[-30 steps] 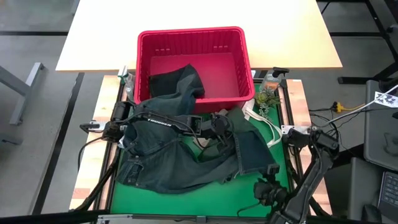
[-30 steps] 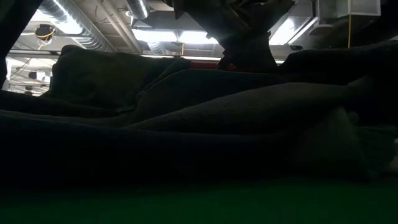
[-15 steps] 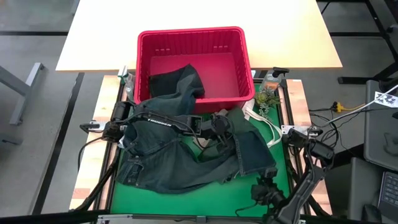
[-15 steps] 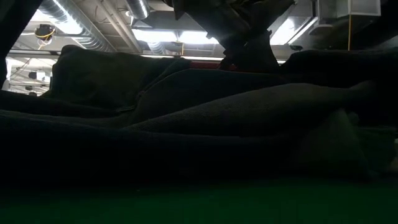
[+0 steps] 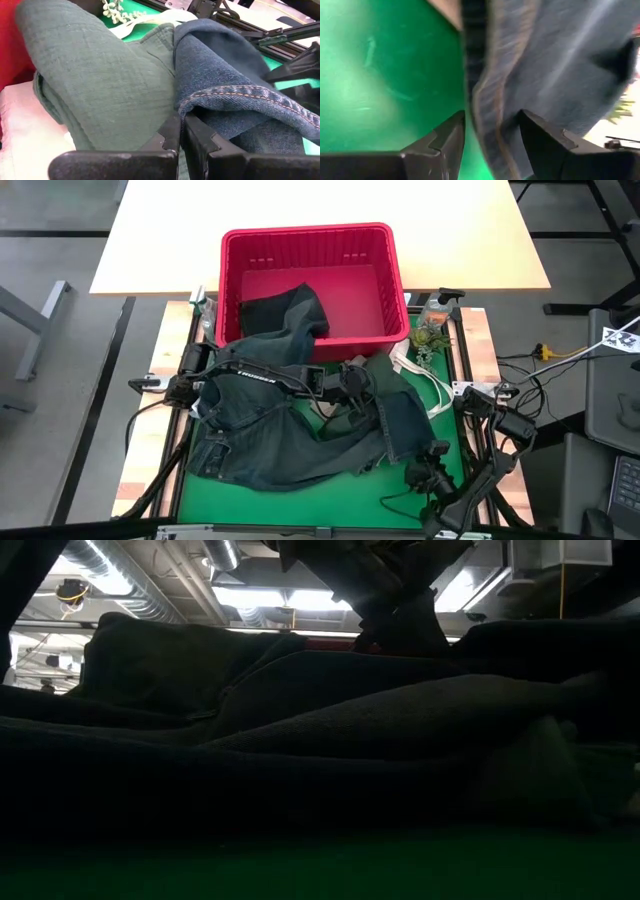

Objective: Fold laundry
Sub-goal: Fold the dark blue pants

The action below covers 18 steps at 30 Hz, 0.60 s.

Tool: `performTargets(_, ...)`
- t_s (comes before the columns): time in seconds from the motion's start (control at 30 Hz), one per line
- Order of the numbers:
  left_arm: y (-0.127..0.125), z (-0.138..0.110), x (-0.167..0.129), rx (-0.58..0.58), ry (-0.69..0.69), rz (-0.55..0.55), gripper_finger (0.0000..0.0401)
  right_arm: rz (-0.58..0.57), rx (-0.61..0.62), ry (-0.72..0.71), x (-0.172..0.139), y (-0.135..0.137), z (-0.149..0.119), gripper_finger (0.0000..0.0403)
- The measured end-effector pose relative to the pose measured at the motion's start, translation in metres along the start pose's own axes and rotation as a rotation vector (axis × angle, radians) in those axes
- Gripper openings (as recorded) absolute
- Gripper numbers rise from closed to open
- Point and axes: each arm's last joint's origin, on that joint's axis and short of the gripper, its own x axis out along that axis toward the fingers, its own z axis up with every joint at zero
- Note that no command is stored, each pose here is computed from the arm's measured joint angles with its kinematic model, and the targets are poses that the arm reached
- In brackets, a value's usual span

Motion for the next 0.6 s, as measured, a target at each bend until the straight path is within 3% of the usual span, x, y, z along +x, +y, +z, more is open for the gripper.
performTargets(0.17,0.0,0.0,0.0,0.0,0.0,0.0,0.0005,0.061,0.028,0.004,0.0044,0.0073,-0.0013,0.0188)
performTargets(0.6,0.0,0.0,0.0,-0.001,0.0,0.0,0.0005,0.048,0.208,-0.121,0.0042,0.0074,0.0026,0.0188)
